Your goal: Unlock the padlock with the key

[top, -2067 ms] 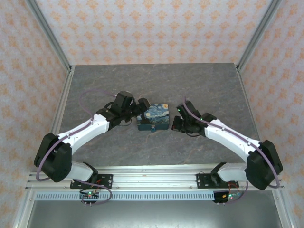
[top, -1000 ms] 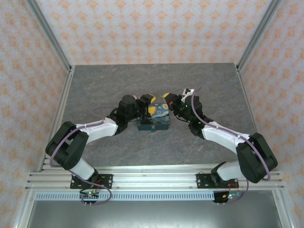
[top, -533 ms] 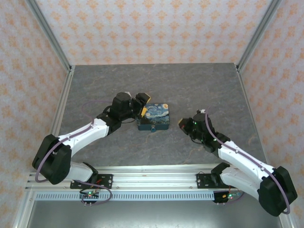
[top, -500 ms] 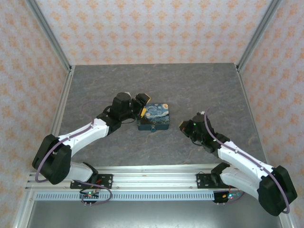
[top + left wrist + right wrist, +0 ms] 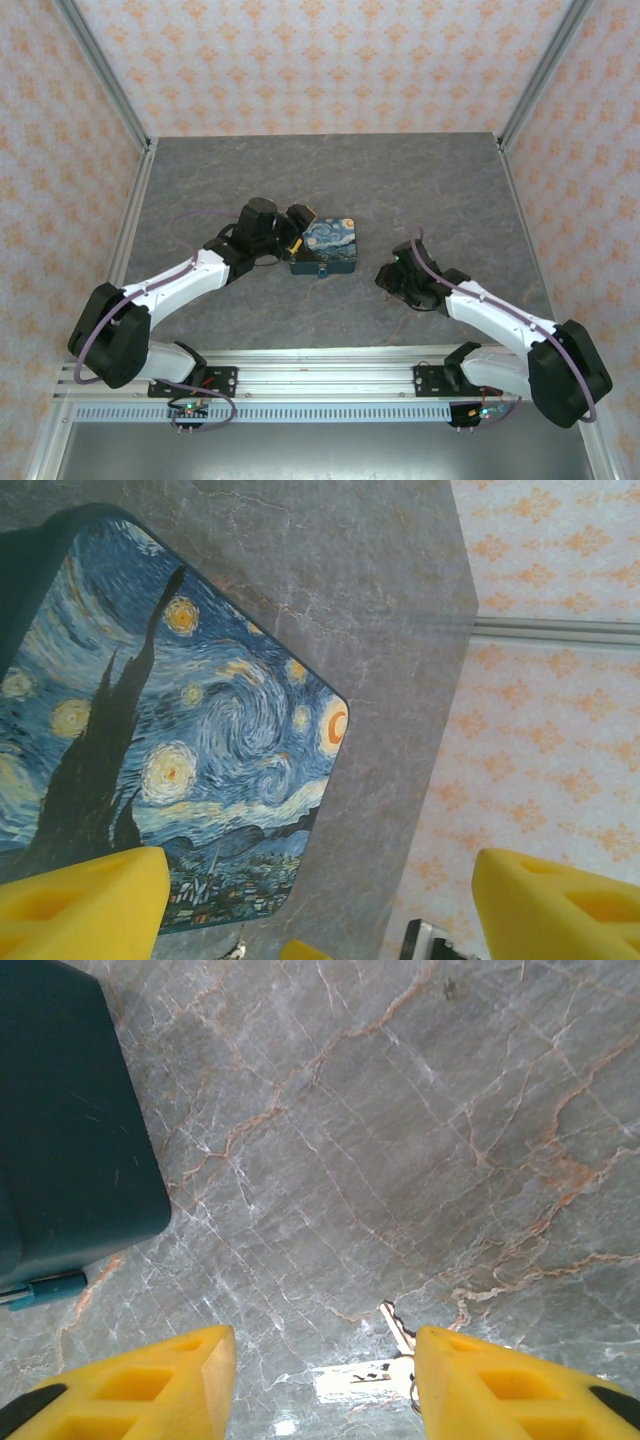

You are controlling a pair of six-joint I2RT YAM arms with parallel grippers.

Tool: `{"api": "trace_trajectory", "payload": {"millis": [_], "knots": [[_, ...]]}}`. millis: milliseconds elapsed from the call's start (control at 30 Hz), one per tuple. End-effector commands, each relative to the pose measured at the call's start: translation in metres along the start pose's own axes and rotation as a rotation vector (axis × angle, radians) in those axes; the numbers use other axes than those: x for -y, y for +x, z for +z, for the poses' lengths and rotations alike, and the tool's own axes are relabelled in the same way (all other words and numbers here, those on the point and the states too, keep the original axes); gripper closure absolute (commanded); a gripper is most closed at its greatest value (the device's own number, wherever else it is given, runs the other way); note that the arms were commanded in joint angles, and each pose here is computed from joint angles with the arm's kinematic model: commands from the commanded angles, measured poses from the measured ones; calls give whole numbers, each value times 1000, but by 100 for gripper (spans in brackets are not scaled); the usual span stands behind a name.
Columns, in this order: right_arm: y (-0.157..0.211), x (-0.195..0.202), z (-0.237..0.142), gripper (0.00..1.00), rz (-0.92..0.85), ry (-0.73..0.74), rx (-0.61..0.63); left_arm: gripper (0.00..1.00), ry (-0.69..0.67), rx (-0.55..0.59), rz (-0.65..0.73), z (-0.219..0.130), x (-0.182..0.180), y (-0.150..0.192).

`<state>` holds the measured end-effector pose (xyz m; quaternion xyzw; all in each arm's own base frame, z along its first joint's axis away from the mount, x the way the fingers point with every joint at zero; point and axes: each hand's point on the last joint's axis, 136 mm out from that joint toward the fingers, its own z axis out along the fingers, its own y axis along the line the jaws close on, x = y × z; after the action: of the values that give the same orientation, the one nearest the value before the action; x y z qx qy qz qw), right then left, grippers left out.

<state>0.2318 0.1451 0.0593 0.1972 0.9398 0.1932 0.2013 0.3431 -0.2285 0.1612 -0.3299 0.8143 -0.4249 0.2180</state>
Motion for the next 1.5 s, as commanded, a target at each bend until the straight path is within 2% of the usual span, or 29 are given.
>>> {"api": "trace_trajectory", "payload": {"millis": [0,300,700,833,933,1167,1467], "knots": [[-3,6,-3,50,-40,65,-5,19,-5,29,29,-6,3,-9],[8,20,10,59,-117,182,-98,16,-19,29,29,-5,-2,-13],[14,26,27,60,-106,239,-116,15,-20,18,21,2,-6,-13],[19,27,32,64,-119,259,-137,15,-17,16,16,4,-5,-14],[26,26,34,68,-150,282,-161,15,-13,15,14,5,-5,-15],[38,14,38,88,-233,269,-215,14,-11,14,9,5,-6,-16],[24,-8,36,93,-314,210,-172,14,-8,16,3,3,-7,-17]]}}
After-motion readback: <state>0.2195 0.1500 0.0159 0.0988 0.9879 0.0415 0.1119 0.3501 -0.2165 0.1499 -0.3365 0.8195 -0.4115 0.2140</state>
